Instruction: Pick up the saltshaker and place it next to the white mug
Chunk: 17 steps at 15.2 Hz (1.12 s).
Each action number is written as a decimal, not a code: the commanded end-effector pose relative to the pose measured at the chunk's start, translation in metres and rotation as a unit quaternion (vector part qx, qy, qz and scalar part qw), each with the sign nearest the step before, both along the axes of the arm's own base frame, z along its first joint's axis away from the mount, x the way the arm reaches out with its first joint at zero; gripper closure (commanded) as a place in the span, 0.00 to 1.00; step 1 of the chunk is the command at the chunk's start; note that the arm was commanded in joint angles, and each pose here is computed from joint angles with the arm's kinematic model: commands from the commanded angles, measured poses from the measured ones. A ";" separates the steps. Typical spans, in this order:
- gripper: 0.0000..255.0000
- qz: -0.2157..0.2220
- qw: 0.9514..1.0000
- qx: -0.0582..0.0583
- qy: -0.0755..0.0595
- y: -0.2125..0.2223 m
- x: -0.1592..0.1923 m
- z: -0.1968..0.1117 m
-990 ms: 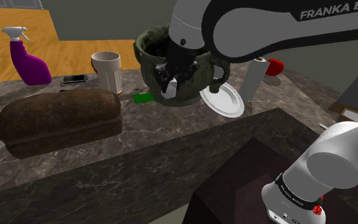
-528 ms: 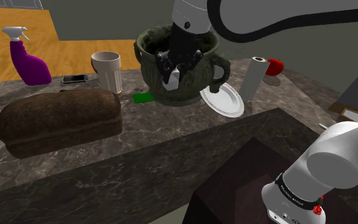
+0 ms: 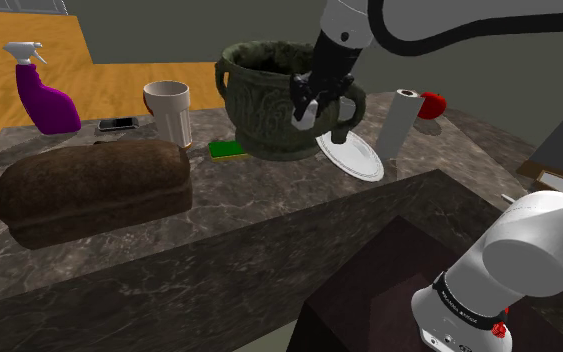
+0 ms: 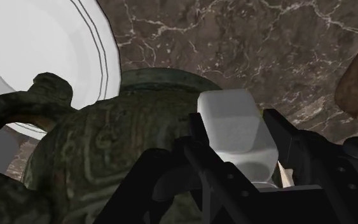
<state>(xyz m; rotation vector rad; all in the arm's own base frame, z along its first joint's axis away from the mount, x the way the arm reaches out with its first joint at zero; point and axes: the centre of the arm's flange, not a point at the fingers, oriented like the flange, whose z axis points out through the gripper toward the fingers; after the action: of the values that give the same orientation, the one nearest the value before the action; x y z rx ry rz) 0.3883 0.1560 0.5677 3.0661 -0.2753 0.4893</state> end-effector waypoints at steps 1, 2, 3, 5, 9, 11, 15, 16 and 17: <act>1.00 -0.001 1.000 0.000 0.001 -0.029 -0.002 0.000; 1.00 -0.001 1.000 0.000 0.001 -0.042 -0.003 0.000; 1.00 -0.001 1.000 0.000 0.001 -0.055 -0.004 0.000; 1.00 -0.001 1.000 0.000 0.001 -0.082 -0.006 0.000; 1.00 -0.001 1.000 0.000 0.001 -0.134 -0.009 0.000; 1.00 -0.001 1.000 0.000 0.001 -0.161 -0.011 0.000; 1.00 -0.001 1.000 0.000 0.001 -0.213 -0.015 0.000; 1.00 -0.001 1.000 0.000 0.001 -0.227 -0.016 0.000; 1.00 -0.001 1.000 0.000 0.001 -0.240 -0.017 0.000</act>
<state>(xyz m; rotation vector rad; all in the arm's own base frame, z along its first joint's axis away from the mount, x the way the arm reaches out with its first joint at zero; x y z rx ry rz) 0.3709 -0.0686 0.5690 3.0658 -0.2795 0.4855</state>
